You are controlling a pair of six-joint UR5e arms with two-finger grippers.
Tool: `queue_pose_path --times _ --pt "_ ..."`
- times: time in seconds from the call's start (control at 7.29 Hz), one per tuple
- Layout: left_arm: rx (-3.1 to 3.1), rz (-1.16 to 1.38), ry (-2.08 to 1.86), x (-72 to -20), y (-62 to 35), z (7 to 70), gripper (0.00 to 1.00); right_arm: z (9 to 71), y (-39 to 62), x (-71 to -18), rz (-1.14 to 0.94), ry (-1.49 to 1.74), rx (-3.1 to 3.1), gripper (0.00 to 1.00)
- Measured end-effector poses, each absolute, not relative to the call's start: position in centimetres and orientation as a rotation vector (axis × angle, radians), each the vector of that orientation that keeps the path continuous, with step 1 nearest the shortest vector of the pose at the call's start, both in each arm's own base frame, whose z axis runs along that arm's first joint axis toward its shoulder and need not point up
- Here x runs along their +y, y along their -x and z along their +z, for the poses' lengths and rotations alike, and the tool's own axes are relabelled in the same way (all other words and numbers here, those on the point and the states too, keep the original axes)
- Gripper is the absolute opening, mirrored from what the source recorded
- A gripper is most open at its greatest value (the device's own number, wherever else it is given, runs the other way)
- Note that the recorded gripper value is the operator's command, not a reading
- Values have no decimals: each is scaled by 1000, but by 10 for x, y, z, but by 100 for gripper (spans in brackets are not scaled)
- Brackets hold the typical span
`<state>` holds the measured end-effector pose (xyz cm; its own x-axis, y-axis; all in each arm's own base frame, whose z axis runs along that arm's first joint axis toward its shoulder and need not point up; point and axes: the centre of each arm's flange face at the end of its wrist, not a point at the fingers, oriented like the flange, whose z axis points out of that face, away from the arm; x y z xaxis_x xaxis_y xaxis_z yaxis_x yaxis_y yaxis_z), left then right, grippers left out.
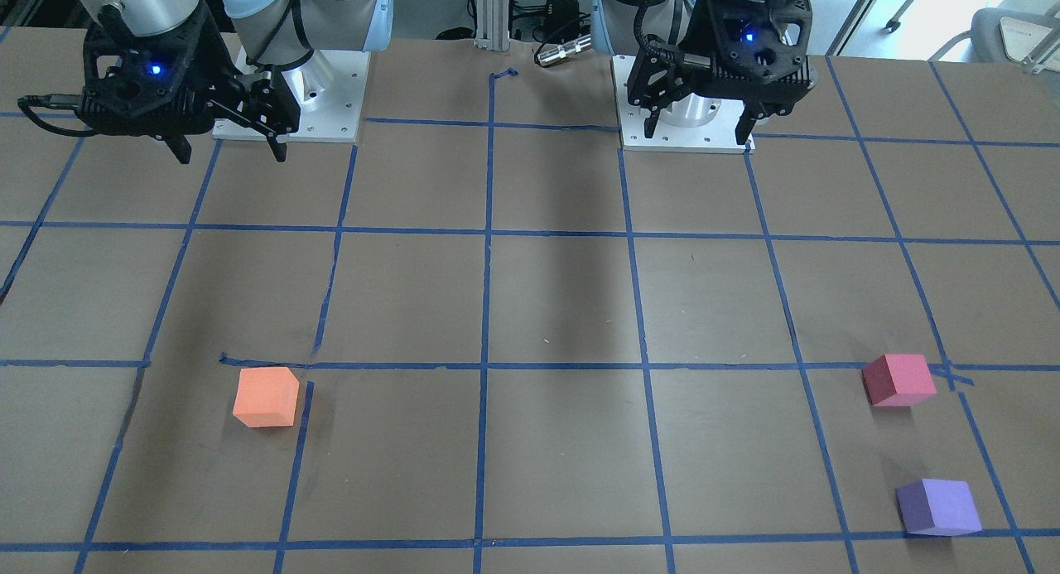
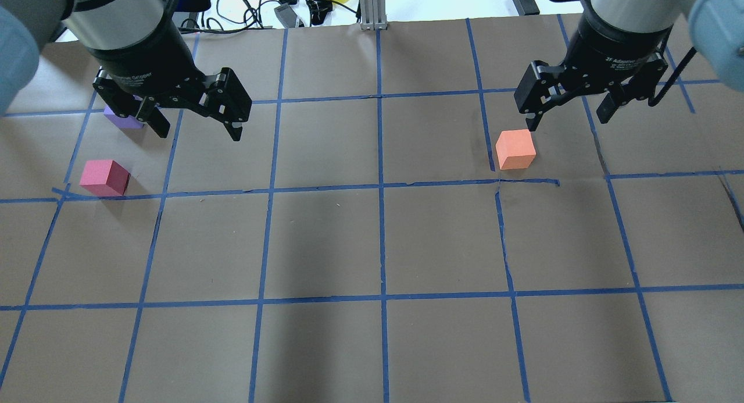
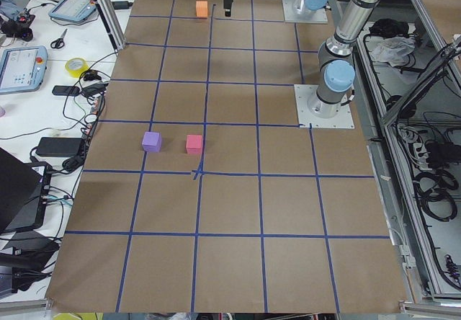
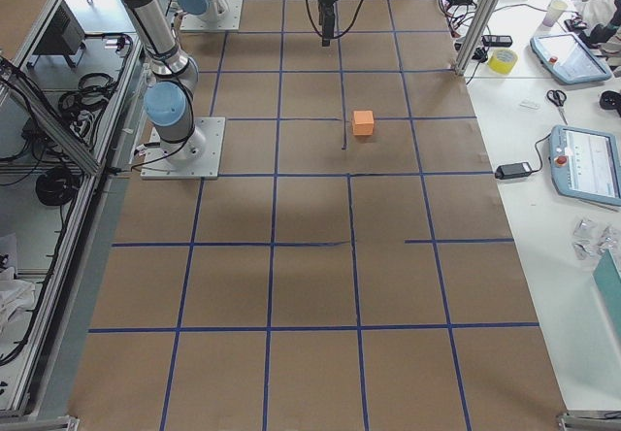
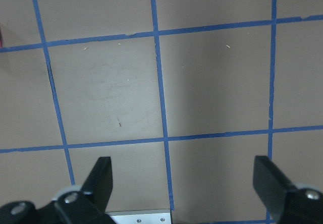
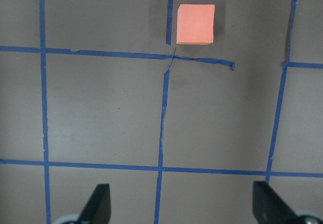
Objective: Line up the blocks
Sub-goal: 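Move the right gripper over the orange cube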
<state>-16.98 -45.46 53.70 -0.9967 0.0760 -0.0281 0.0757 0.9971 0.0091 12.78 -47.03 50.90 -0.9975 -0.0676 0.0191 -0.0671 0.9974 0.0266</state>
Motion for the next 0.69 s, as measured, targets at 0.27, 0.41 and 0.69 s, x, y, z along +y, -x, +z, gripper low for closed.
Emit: queue_pose_path --times 0.27,0.41,0.69 --pt "3107 13 -122 -455 169 537 100 509 -128 -470 -41 -108 -3119 100" --pt "3105 13 -123 -455 169 537 100 509 -128 -470 -41 -109 -3118 100" --pt "3105 13 -124 -455 169 537 100 510 -128 -470 -37 -110 -3118 100"
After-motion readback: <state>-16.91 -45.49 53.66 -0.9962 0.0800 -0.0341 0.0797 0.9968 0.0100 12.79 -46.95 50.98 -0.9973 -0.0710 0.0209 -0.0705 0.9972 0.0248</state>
